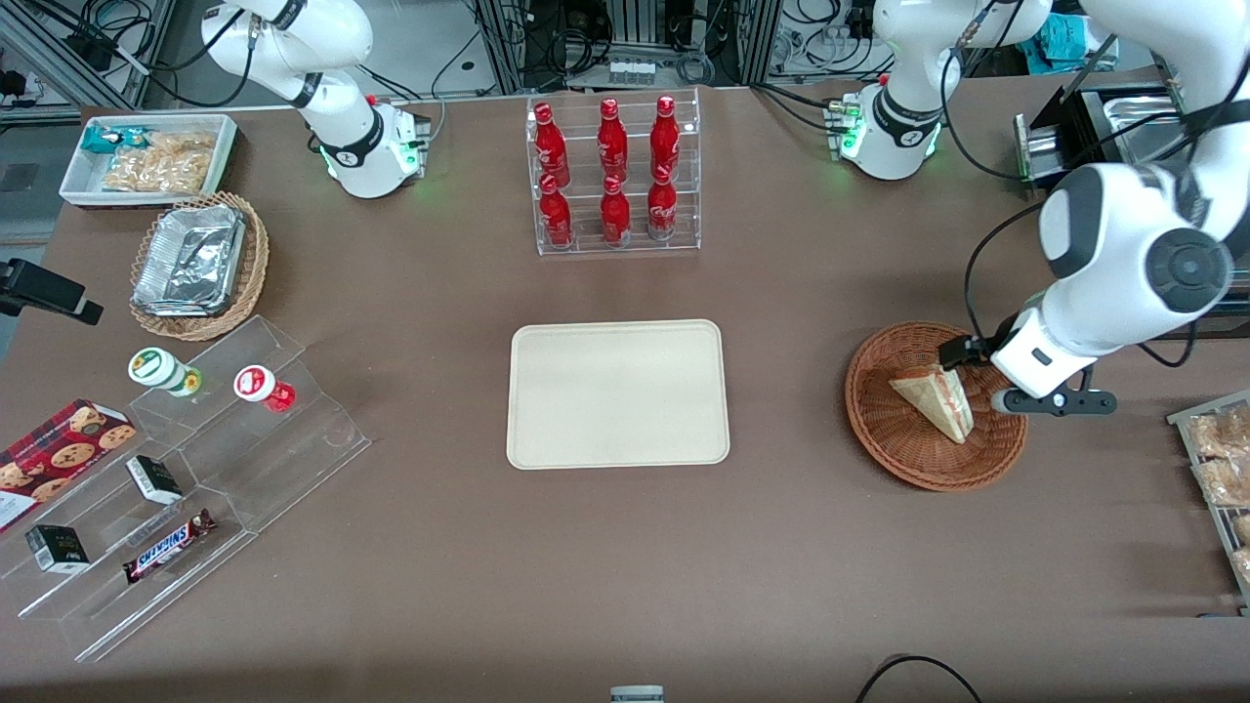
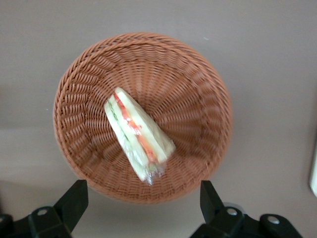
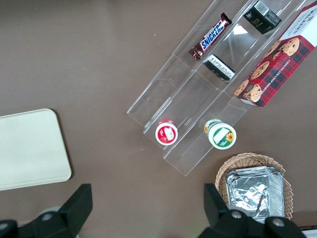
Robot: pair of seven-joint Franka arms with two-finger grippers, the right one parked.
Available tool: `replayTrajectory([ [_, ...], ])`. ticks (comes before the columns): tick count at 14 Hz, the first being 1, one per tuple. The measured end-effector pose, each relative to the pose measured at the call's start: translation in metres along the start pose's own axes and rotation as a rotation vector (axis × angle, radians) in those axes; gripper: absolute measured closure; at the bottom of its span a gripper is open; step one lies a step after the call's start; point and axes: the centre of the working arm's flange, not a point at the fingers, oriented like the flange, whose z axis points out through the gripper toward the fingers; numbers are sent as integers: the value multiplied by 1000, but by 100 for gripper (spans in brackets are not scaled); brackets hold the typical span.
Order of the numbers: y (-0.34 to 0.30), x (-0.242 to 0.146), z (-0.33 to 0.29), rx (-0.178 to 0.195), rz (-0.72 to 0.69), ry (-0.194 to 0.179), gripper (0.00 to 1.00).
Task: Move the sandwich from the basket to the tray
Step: 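Move the left gripper over the wrapped sandwich in the wicker basket, then lower the left gripper and close it on the sandwich's wrapped tip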
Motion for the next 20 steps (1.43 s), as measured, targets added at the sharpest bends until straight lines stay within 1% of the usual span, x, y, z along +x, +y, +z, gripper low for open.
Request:
replayTrajectory([
  [1, -6, -5, 20, -4, -89, 30, 0],
  [2, -10, -11, 37, -9, -179, 50, 0],
  [3, -11, -16, 49, -13, -278, 57, 0],
  [6, -12, -20, 60, -21, -550, 51, 0],
  [8, -10, -16, 67, -37, -714, 73, 0],
  [9, -9, -14, 75, -44, -762, 81, 0],
  [10, -8, -13, 83, -46, -792, 81, 0],
  [11, -8, -12, 93, -43, -819, 72, 0],
  [14, -8, -14, 119, -23, -903, 30, 0],
  [15, -8, -14, 126, -17, -931, 18, 2],
  [16, -8, -14, 132, -12, -962, 9, 2],
  [18, -6, -14, 134, -10, -998, 5, 22],
  [19, -5, -13, 130, -9, -1000, 4, 35],
  [20, -3, -12, 122, -2, -999, -6, 45],
])
